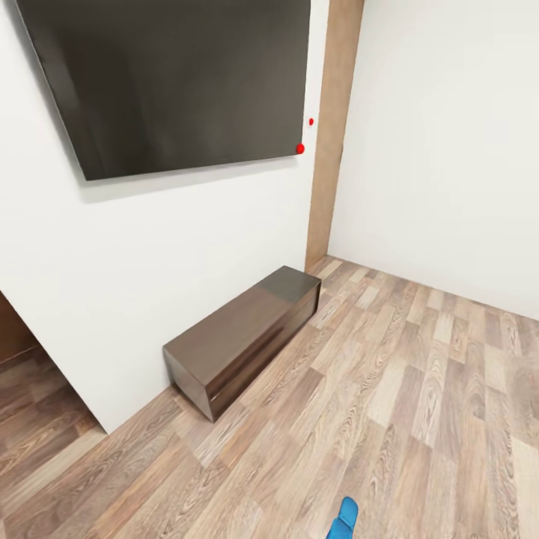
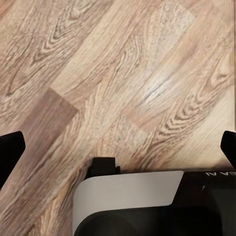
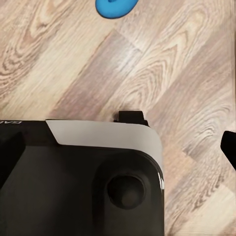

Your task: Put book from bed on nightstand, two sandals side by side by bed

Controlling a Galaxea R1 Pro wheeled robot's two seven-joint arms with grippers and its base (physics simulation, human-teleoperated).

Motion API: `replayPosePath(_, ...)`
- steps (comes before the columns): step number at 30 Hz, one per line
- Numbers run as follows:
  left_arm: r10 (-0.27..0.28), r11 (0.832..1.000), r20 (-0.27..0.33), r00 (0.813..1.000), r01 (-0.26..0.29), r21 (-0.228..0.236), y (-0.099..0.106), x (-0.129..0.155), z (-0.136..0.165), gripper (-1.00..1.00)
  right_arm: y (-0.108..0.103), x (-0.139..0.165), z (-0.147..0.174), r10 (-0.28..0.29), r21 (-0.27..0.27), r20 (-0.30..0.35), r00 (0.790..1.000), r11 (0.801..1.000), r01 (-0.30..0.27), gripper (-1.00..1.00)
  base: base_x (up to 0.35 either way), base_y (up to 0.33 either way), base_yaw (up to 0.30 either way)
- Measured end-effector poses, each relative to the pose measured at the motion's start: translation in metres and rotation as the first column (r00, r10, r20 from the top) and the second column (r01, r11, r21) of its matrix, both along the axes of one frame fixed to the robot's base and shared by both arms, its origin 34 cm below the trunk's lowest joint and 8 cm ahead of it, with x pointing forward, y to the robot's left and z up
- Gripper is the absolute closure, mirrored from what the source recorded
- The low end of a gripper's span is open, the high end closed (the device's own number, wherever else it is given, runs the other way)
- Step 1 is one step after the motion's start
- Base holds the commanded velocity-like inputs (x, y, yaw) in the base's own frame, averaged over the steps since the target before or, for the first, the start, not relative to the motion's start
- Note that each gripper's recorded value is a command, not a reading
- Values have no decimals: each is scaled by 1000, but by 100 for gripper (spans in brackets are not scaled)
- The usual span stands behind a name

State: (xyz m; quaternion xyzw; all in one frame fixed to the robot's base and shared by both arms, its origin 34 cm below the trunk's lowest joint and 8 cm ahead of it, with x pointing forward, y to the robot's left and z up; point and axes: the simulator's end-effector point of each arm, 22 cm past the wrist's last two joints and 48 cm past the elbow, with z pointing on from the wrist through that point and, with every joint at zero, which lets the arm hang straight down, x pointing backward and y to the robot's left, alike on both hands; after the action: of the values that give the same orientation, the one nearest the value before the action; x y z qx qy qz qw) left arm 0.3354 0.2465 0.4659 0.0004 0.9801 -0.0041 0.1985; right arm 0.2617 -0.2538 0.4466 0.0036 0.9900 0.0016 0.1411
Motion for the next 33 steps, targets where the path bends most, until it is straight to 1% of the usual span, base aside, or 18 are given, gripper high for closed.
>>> replayPosePath(6,0,1000,-1,1000,0,0,0,0,0,-100,0,0,0,0,0,-1,1000,1000,0,-100,0,3,-282)
replayPosePath(12,0,1000,0,1000,0,0,0,0,0,-100,0,0,0,0,0,-1,1000,1000,0,-100,23,137,-282)
replayPosePath(18,0,1000,0,1000,0,0,0,0,0,-100,0,0,0,0,0,0,1000,1000,0,-100,5,38,-282)
replayPosePath(27,0,1000,0,1000,0,0,0,0,0,-100,0,0,0,1,0,0,1000,1000,-1,-100,0,206,-282)
replayPosePath(33,0,1000,0,1000,0,0,0,0,0,-100,0,0,0,0,0,0,1000,1000,0,-100,0,64,-282)
